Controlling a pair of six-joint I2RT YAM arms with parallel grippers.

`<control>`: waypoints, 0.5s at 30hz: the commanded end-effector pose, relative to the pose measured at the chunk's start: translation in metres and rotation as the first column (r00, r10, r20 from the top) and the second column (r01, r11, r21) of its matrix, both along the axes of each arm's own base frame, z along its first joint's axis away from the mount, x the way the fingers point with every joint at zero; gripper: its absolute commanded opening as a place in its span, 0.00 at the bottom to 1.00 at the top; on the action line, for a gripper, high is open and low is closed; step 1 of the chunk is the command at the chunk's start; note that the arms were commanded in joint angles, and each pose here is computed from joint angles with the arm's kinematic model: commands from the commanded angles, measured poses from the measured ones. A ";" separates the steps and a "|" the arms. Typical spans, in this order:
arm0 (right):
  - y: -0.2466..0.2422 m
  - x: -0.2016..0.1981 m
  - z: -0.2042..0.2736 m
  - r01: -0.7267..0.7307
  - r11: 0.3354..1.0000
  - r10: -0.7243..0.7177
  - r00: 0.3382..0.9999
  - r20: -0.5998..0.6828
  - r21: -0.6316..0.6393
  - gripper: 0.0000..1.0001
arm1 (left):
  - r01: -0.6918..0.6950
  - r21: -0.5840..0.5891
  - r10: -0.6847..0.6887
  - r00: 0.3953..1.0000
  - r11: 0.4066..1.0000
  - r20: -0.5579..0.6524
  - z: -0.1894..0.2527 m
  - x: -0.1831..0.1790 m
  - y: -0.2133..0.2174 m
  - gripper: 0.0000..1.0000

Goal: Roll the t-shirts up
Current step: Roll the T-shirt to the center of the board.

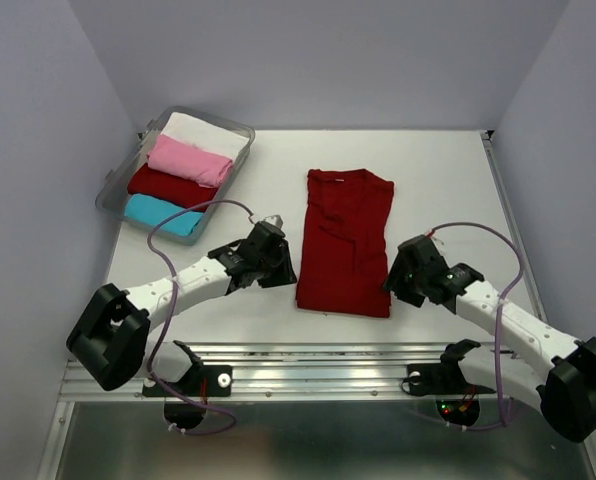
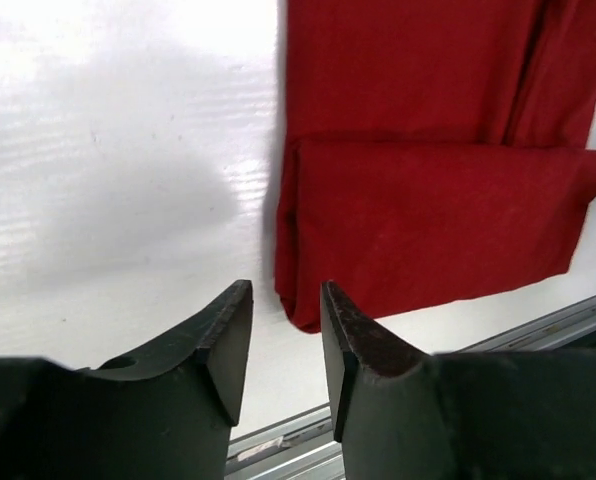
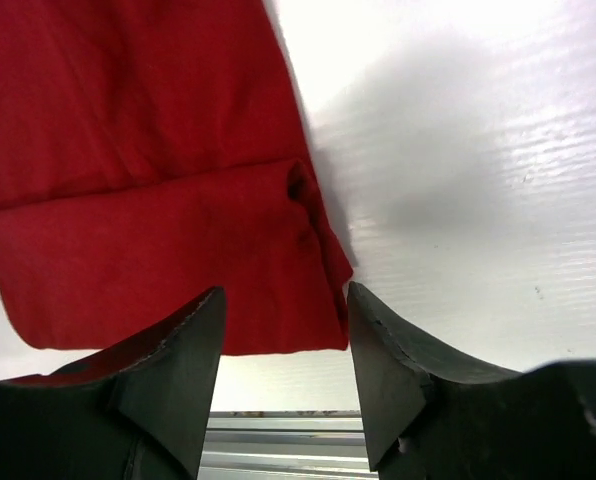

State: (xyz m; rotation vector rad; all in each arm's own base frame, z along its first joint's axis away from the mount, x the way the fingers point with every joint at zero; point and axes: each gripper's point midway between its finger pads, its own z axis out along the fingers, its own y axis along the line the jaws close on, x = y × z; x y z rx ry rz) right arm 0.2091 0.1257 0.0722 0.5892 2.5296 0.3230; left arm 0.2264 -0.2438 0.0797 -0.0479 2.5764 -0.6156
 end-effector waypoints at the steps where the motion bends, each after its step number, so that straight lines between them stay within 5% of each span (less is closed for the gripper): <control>1: 0.008 -0.018 -0.018 0.017 0.996 -0.013 0.999 -0.043 0.089 0.58 | -0.037 -0.022 0.036 0.998 0.999 -0.047 -0.010 -0.014 0.005 0.45; 5: 0.014 -0.027 -0.025 0.032 0.986 -0.024 0.998 -0.050 0.164 0.59 | -0.028 -0.069 0.023 0.998 0.997 -0.066 -0.015 -0.024 0.002 0.60; 15: 0.011 -0.041 -0.051 0.070 0.981 -0.053 0.994 -0.098 0.180 0.54 | -0.025 -0.176 0.005 0.993 0.984 -0.116 -0.037 -0.038 -0.012 0.56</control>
